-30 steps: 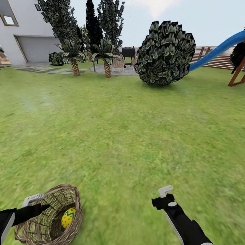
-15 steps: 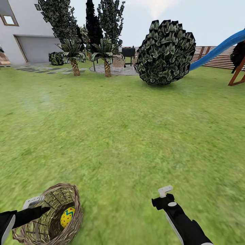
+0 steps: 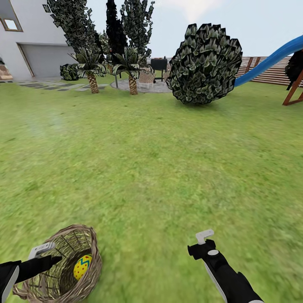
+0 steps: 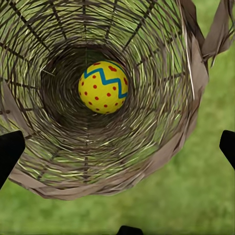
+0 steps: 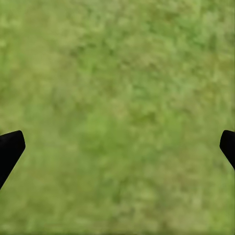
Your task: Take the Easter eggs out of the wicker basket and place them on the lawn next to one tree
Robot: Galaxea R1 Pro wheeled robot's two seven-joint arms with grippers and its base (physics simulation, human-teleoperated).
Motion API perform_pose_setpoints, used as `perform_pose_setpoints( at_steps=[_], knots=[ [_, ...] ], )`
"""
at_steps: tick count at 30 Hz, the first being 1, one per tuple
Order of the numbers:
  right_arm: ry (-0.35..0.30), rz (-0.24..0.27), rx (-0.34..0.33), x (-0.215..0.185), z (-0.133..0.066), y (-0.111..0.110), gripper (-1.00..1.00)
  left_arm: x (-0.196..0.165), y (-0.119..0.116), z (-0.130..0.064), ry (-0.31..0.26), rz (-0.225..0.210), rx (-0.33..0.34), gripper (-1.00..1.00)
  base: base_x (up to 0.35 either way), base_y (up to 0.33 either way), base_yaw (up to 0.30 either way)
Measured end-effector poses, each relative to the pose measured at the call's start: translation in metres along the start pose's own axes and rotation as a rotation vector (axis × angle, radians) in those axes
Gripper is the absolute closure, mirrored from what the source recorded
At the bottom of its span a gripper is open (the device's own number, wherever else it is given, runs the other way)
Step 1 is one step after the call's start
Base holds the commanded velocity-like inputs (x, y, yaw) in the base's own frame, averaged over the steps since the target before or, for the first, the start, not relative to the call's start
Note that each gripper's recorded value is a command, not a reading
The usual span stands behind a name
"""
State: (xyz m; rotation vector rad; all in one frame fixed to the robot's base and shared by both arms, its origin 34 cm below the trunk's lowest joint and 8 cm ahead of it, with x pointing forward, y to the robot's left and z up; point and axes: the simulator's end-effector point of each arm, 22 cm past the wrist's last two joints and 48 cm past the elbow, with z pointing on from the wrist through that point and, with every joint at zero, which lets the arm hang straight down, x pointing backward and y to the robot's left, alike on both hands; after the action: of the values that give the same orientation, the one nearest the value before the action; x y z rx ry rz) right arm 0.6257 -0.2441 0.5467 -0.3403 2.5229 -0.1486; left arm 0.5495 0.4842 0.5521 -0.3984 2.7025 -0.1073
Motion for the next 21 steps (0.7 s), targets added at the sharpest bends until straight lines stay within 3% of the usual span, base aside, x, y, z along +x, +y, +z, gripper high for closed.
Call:
perform_pose_setpoints(
  at_steps=[21],
  knots=[
    [0.0,0.0,0.0,0.023,0.03,0.008,-1.0,0.017,0.006,0.034,-0.002,-0.003,0.001,-1.0,0.0,0.0,0.0]
  ],
)
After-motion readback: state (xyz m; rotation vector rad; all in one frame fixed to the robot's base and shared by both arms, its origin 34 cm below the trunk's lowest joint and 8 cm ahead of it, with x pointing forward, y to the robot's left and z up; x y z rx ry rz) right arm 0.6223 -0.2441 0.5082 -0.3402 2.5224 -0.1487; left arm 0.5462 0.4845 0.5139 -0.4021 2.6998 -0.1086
